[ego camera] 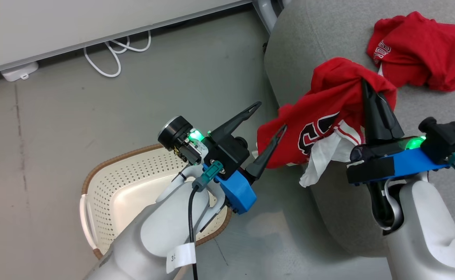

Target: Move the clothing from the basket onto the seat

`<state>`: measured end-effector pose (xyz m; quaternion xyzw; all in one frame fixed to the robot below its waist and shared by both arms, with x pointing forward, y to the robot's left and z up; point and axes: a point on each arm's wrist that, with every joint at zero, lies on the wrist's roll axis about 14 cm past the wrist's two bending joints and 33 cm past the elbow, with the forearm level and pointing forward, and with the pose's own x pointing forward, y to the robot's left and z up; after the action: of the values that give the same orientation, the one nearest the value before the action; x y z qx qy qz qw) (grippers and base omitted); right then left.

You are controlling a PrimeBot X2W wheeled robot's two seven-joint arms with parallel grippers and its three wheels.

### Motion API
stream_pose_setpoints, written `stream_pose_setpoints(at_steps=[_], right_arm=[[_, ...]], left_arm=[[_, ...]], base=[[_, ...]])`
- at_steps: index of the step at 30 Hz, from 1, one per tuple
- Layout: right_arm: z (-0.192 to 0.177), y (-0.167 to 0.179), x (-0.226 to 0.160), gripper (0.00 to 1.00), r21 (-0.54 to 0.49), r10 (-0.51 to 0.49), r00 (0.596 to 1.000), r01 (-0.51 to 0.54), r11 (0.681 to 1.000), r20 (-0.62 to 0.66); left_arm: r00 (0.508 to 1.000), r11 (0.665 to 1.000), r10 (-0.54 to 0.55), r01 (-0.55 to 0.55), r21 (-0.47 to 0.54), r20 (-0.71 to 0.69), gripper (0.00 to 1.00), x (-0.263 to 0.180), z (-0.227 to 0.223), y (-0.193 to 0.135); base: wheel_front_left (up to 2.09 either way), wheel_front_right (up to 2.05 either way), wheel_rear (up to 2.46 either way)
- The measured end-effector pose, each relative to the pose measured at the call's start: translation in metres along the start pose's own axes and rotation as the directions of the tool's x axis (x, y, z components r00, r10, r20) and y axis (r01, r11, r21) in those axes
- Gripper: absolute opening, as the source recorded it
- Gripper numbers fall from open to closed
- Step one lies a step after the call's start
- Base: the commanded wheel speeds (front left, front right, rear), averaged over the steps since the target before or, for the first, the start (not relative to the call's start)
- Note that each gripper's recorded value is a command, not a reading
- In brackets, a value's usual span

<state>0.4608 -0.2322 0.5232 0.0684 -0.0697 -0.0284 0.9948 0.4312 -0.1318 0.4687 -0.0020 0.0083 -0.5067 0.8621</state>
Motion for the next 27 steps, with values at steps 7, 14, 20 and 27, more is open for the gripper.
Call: stream_pose_setpoints(at_steps=[7, 14, 20, 27], right_arm=[[0.001, -0.038, -0.020, 0.00, -0.026, -0.108, 0.994, 0.108, 0.994, -0.005], [0.006, -0.049, -0.026, 0.00, -0.038, -0.140, 0.990, 0.140, 0.989, 0.009], [0.021, -0.048, -0.013, 0.00, -0.044, -0.132, 0.989, 0.134, 0.990, 0.060], [0.059, -0.043, 0.033, 0.00, -0.076, -0.090, 0.976, 0.107, 0.991, 0.196]], left_arm=[[0.997, 0.997, -0.071, 0.071, -0.025, -0.005, 1.00, 0.010, -0.007, -0.021], [0.996, 0.996, -0.085, 0.085, -0.037, -0.004, 1.00, 0.013, -0.009, -0.026], [0.996, 0.996, -0.084, 0.084, -0.043, -0.002, 1.00, 0.015, -0.012, -0.022], [0.998, 0.997, -0.065, 0.065, -0.033, 0.005, 1.00, 0.021, -0.022, 0.000]], base=[[0.00, 0.00, 0.00], [0.00, 0.00, 0.00], [0.00, 0.00, 0.00], [0.00, 0.00, 0.00]])
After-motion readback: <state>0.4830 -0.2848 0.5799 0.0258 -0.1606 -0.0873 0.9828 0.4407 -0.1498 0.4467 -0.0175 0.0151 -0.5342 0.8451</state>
